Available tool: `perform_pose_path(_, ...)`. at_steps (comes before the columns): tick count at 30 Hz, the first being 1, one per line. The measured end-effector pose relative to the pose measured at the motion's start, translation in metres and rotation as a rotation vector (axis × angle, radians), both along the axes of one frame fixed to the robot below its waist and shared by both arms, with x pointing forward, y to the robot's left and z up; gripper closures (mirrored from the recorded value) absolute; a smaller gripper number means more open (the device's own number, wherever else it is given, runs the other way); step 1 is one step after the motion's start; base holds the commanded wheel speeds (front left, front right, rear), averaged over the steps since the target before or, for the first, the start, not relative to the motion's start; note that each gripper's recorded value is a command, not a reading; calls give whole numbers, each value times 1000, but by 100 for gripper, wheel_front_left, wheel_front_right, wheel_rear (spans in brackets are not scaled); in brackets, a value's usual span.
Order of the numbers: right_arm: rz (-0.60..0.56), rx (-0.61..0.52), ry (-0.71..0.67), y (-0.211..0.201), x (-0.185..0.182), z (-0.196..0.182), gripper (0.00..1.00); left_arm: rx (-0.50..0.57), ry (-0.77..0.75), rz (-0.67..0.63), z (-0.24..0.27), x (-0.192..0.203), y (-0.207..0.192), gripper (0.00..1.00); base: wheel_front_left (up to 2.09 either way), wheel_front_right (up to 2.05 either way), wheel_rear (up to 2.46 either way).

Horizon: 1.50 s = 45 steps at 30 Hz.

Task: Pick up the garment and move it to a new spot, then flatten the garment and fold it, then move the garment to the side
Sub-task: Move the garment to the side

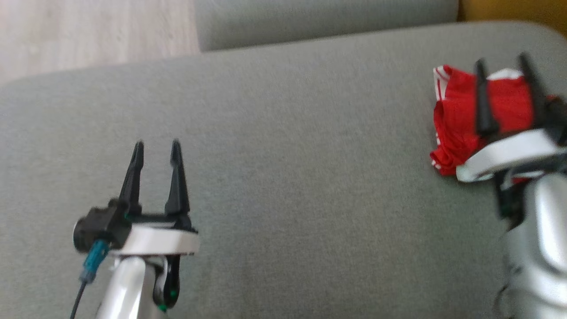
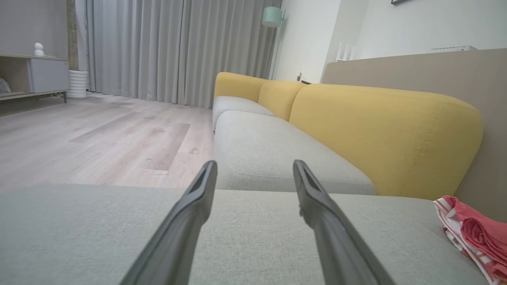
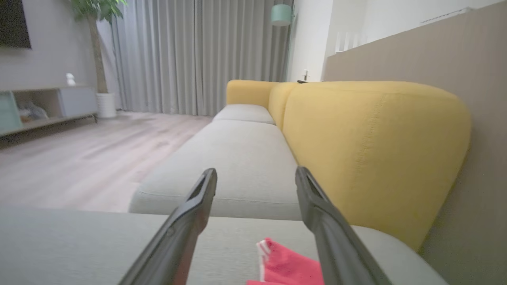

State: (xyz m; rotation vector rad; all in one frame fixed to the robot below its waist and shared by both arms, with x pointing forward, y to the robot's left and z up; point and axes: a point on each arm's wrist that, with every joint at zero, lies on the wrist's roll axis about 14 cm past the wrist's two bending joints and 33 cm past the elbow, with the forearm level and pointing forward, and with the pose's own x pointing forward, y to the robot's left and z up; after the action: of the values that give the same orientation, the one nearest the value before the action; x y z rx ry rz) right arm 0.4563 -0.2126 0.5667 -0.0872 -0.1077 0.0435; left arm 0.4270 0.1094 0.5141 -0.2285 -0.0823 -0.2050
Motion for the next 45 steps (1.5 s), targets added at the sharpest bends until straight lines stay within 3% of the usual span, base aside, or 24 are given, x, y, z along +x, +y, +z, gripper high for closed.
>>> perform_pose_path(5, 47, 163, -66, 33, -26, 4, 0, 18, -15, 52, 6, -26, 19, 0, 0, 0, 0)
perform_pose_path(10, 63, 254, -34, 42, -49, -22, 0, 20, 6, 100, -1, -50, 34, 0, 0, 0, 0)
perform_pose_path(12, 87, 228, -24, 51, -57, -31, 0, 19, 11, 115, -3, -56, 39, 0, 0, 0, 0)
perform_pose_path(20, 68, 301, 95, 52, -90, -76, 0, -4, 30, 129, -8, -69, 40, 0, 0, 0, 0)
perform_pose_path(45, 74, 232, 86, 52, -92, -73, 0, -40, 43, 139, -11, -73, 41, 0, 0, 0, 0)
